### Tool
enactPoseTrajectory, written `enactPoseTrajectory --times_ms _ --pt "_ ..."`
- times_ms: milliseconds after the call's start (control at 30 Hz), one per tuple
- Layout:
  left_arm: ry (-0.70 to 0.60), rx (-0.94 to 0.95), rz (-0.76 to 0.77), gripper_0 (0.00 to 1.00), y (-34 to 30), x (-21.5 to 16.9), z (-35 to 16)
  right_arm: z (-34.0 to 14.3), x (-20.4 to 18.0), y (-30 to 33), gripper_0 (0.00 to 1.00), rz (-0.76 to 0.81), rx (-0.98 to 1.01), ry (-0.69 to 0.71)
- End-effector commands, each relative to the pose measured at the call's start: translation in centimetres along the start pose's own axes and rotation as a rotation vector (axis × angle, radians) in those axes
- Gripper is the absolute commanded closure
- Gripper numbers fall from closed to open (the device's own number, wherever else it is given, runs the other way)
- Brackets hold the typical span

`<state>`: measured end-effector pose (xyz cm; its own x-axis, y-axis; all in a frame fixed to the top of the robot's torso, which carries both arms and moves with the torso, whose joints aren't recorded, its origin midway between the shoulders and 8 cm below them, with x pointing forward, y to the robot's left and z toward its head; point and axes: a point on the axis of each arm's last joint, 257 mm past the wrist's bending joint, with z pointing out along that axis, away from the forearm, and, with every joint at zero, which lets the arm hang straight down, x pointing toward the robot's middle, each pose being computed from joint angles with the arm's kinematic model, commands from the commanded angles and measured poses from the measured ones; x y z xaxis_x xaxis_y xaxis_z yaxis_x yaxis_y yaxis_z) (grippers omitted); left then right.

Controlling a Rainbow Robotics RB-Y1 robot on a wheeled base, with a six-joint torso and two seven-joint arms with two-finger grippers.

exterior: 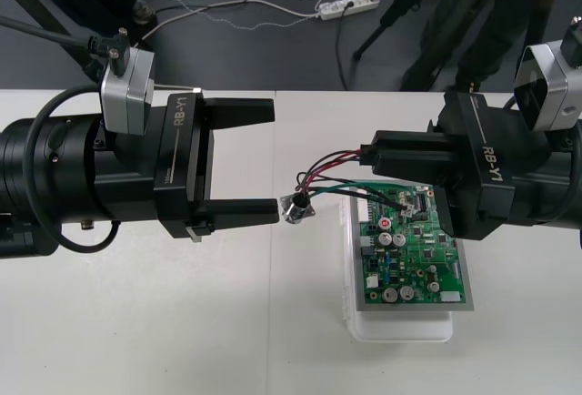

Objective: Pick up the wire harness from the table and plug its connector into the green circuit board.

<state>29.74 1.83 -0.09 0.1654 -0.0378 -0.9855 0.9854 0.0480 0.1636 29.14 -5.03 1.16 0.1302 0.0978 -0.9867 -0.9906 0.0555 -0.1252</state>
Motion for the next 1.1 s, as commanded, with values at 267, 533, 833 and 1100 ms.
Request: enactPoseTrajectory --times_ms 267,533,833,1100 --pt "0.012 0.066 0.101 0.00 -1.5 -0.9 0.5 1.1 -0.3 0.6 1.00 0.014 -0.022 -0.024" --pt "0.011 0.066 0.101 0.00 -1.5 -0.9 0.5 1.9 0.0 0.6 1.00 0.016 -0.019 -0.030" --pt "0.010 0.067 0.100 0.00 -1.5 -0.9 0.5 2.9 0.1 1.1 1.00 0.033 -0.038 -0.045" --pt "0.003 0.068 0.098 0.00 -1.6 -1.0 0.6 3.5 0.0 0.8 1.00 0.012 -0.039 -0.035"
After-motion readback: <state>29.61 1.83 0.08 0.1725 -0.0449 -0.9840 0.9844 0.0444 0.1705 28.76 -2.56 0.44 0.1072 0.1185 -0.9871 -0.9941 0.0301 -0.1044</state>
